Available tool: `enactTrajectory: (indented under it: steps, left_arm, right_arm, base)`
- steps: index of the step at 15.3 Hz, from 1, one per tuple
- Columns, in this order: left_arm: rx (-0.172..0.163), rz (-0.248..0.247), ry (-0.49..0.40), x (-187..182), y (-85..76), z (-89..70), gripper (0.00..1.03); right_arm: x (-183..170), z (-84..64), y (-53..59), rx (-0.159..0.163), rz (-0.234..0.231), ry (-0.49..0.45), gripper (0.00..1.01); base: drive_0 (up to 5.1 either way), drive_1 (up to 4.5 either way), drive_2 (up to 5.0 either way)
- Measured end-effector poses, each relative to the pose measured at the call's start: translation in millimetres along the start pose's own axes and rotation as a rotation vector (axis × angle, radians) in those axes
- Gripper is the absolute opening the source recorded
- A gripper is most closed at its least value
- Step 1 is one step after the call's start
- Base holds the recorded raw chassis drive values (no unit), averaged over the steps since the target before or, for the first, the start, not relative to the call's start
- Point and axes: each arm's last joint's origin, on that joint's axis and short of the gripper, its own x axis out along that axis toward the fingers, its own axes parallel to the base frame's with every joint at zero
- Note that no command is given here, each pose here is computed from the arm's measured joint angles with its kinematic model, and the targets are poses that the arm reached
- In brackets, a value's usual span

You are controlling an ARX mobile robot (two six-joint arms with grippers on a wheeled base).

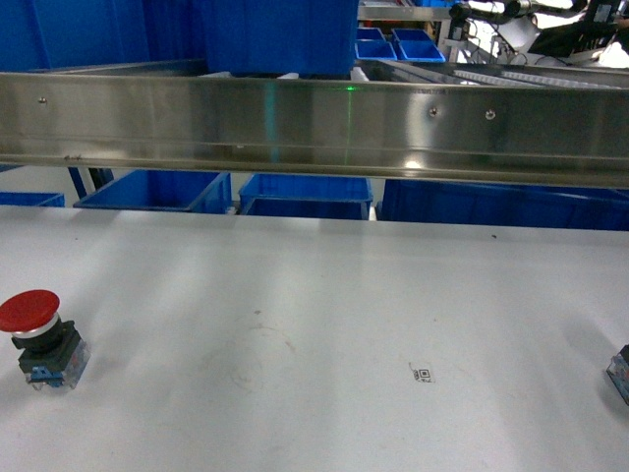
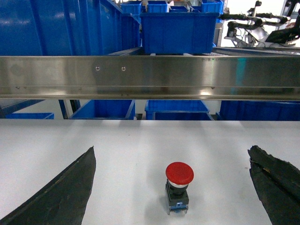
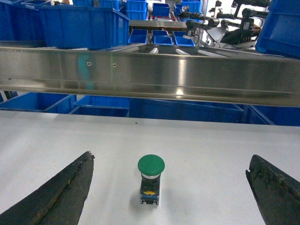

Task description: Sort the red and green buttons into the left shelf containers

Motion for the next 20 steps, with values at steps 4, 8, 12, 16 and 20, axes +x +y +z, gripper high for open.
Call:
enactTrajectory:
  steps: [4,8,12,16,20]
  left_arm:
    - [0.000,0.000,0.000,0.0,0.0,0.0,0.98]
    - [0.000,0.000,0.000,0.0,0.0,0.0,0.98]
    - [0.000,0.000,0.000,0.0,0.0,0.0,0.98]
    - [0.000,0.000,0.000,0.0,0.0,0.0,0.98]
    - [0.000,0.000,0.000,0.0,0.0,0.0,0.98]
  right_arm:
    - [0.0,0.0,0.0,0.000,0.000,0.000,0.98]
    - [0.0,0.0,0.0,0.000,0.000,0.000,0.98]
    - [0.0,0.1,0.0,0.000,0.000,0.000,0.98]
    - [0.0,0.0,0.0,0.000,0.000,0.000,0.98]
    - [0.0,0.1,0.0,0.000,0.000,0.000,0.98]
  base:
    - [0.0,0.00,0.0]
    - [0.0,0.00,0.0]
    - [0.0,0.00,0.0]
    - [0.0,0.00,0.0]
    - [0.0,0.00,0.0]
